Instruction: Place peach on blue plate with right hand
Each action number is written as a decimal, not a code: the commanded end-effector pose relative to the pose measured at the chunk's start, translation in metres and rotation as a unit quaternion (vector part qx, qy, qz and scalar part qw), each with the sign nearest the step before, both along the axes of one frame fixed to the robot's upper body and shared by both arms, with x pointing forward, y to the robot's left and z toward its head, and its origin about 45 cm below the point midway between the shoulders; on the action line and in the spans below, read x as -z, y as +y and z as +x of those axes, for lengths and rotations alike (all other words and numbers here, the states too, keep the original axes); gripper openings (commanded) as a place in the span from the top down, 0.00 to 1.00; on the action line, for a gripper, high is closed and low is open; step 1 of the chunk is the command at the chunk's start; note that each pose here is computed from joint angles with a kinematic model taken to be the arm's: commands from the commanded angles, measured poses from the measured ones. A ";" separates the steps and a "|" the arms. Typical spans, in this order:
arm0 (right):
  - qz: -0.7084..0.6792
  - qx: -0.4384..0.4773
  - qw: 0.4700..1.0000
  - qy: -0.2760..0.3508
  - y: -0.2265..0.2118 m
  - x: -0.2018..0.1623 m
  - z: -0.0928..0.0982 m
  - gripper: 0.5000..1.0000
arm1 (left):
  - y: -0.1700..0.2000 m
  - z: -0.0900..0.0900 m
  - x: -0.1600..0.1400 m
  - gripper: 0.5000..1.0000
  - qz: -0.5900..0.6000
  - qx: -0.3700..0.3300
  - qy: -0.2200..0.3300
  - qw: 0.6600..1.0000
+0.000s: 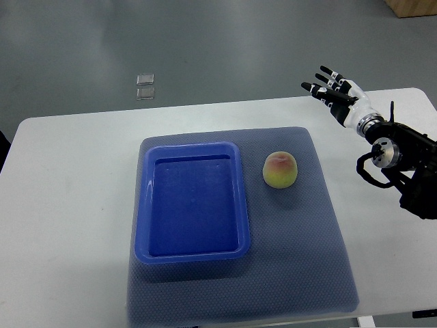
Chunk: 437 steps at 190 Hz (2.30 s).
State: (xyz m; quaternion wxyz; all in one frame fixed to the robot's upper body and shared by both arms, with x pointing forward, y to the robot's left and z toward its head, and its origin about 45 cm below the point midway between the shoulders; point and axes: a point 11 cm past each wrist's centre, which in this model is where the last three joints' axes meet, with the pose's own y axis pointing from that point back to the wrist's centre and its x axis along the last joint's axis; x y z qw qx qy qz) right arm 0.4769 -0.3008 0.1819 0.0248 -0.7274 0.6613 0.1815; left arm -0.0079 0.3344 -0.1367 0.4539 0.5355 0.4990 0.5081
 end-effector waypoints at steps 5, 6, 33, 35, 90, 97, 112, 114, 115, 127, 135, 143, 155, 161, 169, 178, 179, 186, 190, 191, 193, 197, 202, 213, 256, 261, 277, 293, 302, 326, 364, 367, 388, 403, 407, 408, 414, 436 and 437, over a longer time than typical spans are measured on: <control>-0.006 -0.011 1.000 0.000 0.003 0.002 -0.001 0.14 | 0.000 0.000 0.000 0.00 -0.001 0.000 0.000 1.000; -0.006 -0.011 1.000 0.000 0.003 0.002 -0.001 0.14 | 0.000 0.000 0.000 0.00 -0.001 0.000 0.000 1.000; -0.009 -0.013 1.000 0.001 0.003 0.002 -0.001 0.14 | 0.000 0.000 0.000 0.00 0.000 0.000 0.000 1.000; -0.009 -0.013 1.000 0.001 0.003 0.002 -0.001 0.14 | 0.000 0.000 0.000 0.00 0.000 0.000 0.000 1.000; -0.018 -0.028 0.999 -0.002 0.002 0.000 -0.002 0.14 | -0.001 0.000 0.000 0.00 -0.001 0.000 0.000 1.000; -0.017 -0.039 0.999 -0.004 0.004 -0.001 -0.002 0.14 | -0.001 0.000 0.000 0.00 -0.001 0.000 0.000 1.000; -0.023 -0.067 0.997 -0.010 0.011 -0.003 -0.002 0.15 | -0.001 0.000 0.000 0.00 -0.001 0.000 0.000 1.000; -0.025 -0.071 0.997 -0.010 0.011 -0.003 -0.002 0.15 | -0.001 0.000 0.000 0.00 -0.002 0.000 0.000 1.000; -0.025 -0.071 0.997 -0.010 0.011 -0.003 -0.002 0.15 | -0.001 0.000 0.000 0.00 -0.002 0.000 0.000 1.000; -0.036 -0.082 0.996 -0.014 0.012 -0.005 -0.002 0.15 | -0.001 0.000 0.000 0.00 -0.001 0.000 0.000 1.000; -0.046 -0.088 0.995 -0.016 0.013 -0.006 -0.002 0.15 | -0.001 0.000 0.000 0.00 -0.001 0.000 0.000 1.000; -0.058 -0.096 0.993 -0.019 0.015 -0.008 -0.001 0.15 | -0.001 0.000 0.000 0.00 -0.001 0.000 0.000 1.000; -0.075 -0.106 0.991 -0.021 0.016 -0.009 -0.001 0.15 | -0.001 0.000 0.000 0.00 -0.001 0.000 0.000 1.000; -0.087 -0.115 0.989 -0.026 0.019 -0.012 0.000 0.15 | -0.001 0.000 0.000 0.00 -0.001 0.000 0.000 1.000; -0.094 -0.123 0.988 -0.031 0.021 -0.016 0.002 0.15 | -0.001 0.000 0.000 0.00 -0.001 0.000 0.000 1.000; -0.115 -0.151 0.981 -0.042 0.028 -0.025 0.005 0.15 | 0.000 0.000 0.000 0.00 0.000 0.000 0.000 1.000; -0.119 -0.156 0.980 -0.043 0.029 -0.025 0.005 0.15 | 0.000 0.000 0.000 0.00 0.000 0.000 0.000 1.000; -0.119 -0.156 0.980 -0.043 0.029 -0.025 0.005 0.15 | 0.000 0.000 0.000 0.00 0.000 0.000 0.000 1.000; -0.138 -0.179 0.973 -0.046 0.030 -0.027 0.004 0.15 | 0.000 0.000 0.000 0.00 0.000 0.000 0.000 1.000; -0.143 -0.184 0.971 -0.047 0.030 -0.027 0.004 0.15 | 0.000 0.000 0.000 0.00 0.000 0.000 0.000 1.000; -0.148 -0.188 0.970 -0.049 0.030 -0.028 0.004 0.15 | 0.000 0.000 0.000 0.00 0.000 0.000 0.000 1.000; -0.159 -0.196 0.966 -0.053 0.029 -0.033 0.006 0.15 | 0.000 0.000 0.000 0.00 0.000 0.000 0.000 1.000; -0.172 -0.205 0.962 -0.060 0.030 -0.039 0.007 0.15 | 0.000 0.000 0.000 0.00 0.000 0.000 0.000 1.000; -0.204 -0.231 0.949 -0.070 0.035 -0.048 0.009 0.15 | 0.000 0.000 0.000 0.00 0.000 0.000 0.000 1.000; -0.339 -0.369 0.860 -0.101 0.057 -0.083 0.001 0.15 | 0.000 0.000 0.000 0.00 0.001 0.000 0.000 1.000; -0.345 -0.376 0.854 -0.102 0.058 -0.085 0.000 0.16 | 0.000 0.001 0.000 0.00 0.000 0.000 -0.001 1.000; -0.402 -0.428 0.802 -0.110 0.066 -0.094 -0.011 0.15 | 0.000 0.001 0.000 0.00 0.001 0.000 -0.001 1.000; -0.440 -0.460 0.762 -0.117 0.074 -0.100 -0.019 0.16 | 0.000 0.001 0.000 0.00 0.001 0.000 -0.001 1.000; -0.464 -0.478 0.736 -0.121 0.079 -0.103 -0.024 0.16 | 0.000 0.001 0.000 0.00 0.001 0.000 -0.001 1.000; -0.516 -0.506 0.680 -0.123 0.084 -0.105 -0.030 0.16 | 0.000 0.001 0.000 0.00 0.001 0.000 -0.001 1.000; -0.551 -0.531 0.633 -0.118 0.088 -0.093 -0.036 0.16 | 0.000 0.002 0.000 0.00 0.000 0.000 -0.001 1.000; -0.578 -0.538 0.602 -0.118 0.089 -0.087 -0.037 0.16 | 0.000 0.001 0.000 0.00 0.000 0.000 -0.001 1.000; -0.623 -0.549 0.544 -0.122 0.091 -0.075 -0.039 0.16 | 0.000 0.001 0.000 0.00 0.000 0.000 -0.001 1.000; -0.625 -0.552 0.538 -0.121 0.092 -0.071 -0.041 0.16 | 0.000 0.001 0.000 0.00 0.001 0.000 -0.001 1.000; -0.625 -0.552 0.538 -0.121 0.092 -0.071 -0.041 0.16 | 0.000 0.001 0.000 0.00 0.001 0.000 -0.001 1.000; -0.625 -0.552 0.538 -0.121 0.092 -0.071 -0.041 0.16 | 0.000 0.001 0.000 0.00 0.001 0.000 -0.001 1.000; -0.623 -0.557 0.535 -0.122 0.097 -0.067 -0.043 0.16 | 0.000 0.001 0.000 0.00 0.001 0.000 -0.001 1.000; -0.623 -0.569 0.523 -0.119 0.102 -0.057 -0.047 0.16 | 0.000 0.001 0.000 0.00 0.001 0.000 -0.001 1.000; -0.623 -0.569 0.523 -0.119 0.102 -0.057 -0.047 0.16 | 0.000 0.001 0.000 0.00 0.001 0.000 -0.001 1.000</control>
